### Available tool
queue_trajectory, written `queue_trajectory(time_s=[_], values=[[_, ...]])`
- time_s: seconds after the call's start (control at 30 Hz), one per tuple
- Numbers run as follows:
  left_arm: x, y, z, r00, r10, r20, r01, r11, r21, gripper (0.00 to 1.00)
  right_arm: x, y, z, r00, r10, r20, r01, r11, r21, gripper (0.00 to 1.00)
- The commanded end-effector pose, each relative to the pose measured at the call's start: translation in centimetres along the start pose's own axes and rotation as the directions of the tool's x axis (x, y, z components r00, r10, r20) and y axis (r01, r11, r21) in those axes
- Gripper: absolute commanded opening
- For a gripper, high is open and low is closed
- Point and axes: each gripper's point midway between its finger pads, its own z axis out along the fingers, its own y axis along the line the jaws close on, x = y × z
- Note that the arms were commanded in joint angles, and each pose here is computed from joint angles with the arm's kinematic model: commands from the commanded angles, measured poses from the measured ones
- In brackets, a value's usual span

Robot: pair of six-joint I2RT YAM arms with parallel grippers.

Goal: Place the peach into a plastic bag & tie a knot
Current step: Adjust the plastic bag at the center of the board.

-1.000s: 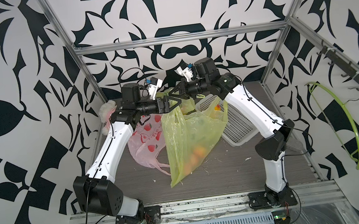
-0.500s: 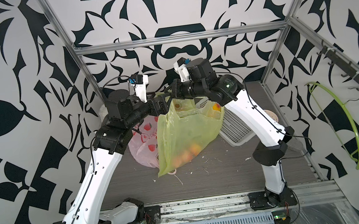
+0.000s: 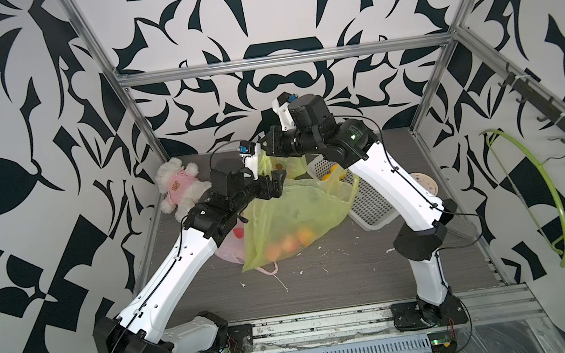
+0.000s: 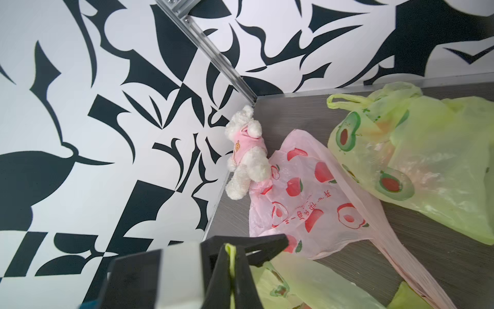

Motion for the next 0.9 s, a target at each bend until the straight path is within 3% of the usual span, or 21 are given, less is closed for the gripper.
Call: queue_trajectory(time_s=[0.0,0.13,0.47,0.7,0.83,0.87], values=[[-3.5,-1.4,-2.6,0.99,0.042,0.136,-0.049,0.998,0.047,0.95,-1.8,2.7,-2.6,0.998,-0.022,0.061,0.028,0.995,-0.1,0.0],[-3.3,-1.0,-1.9,0.993,0.042,0.106,-0.044,0.999,0.025,0.91,-1.7,2.8,-2.4,0.998,-0.01,0.054,0.016,0.994,-0.108,0.0],[-1.1,-0.4,-0.6,0.995,-0.01,0.1,0.007,1.0,0.03,0.44,-3.0,1.5,-3.9,0.995,-0.004,0.104,0.01,0.998,-0.061,0.0],[-0.6,-1.3,-0.7,0.996,-0.007,0.093,-0.002,0.996,0.09,0.22,-3.9,-0.5,-4.8,0.991,0.028,0.13,-0.023,0.999,-0.038,0.0],[-0.5,-2.0,-0.6,0.997,-0.001,0.082,-0.01,0.991,0.13,0.0,-4.3,-1.4,-5.1,0.991,0.031,0.132,-0.028,0.999,-0.029,0.0],[-0.4,-2.1,-0.5,0.997,0.004,0.076,-0.014,0.991,0.133,0.0,-4.5,-1.7,-5.2,0.991,0.028,0.13,-0.025,0.999,-0.03,0.0]])
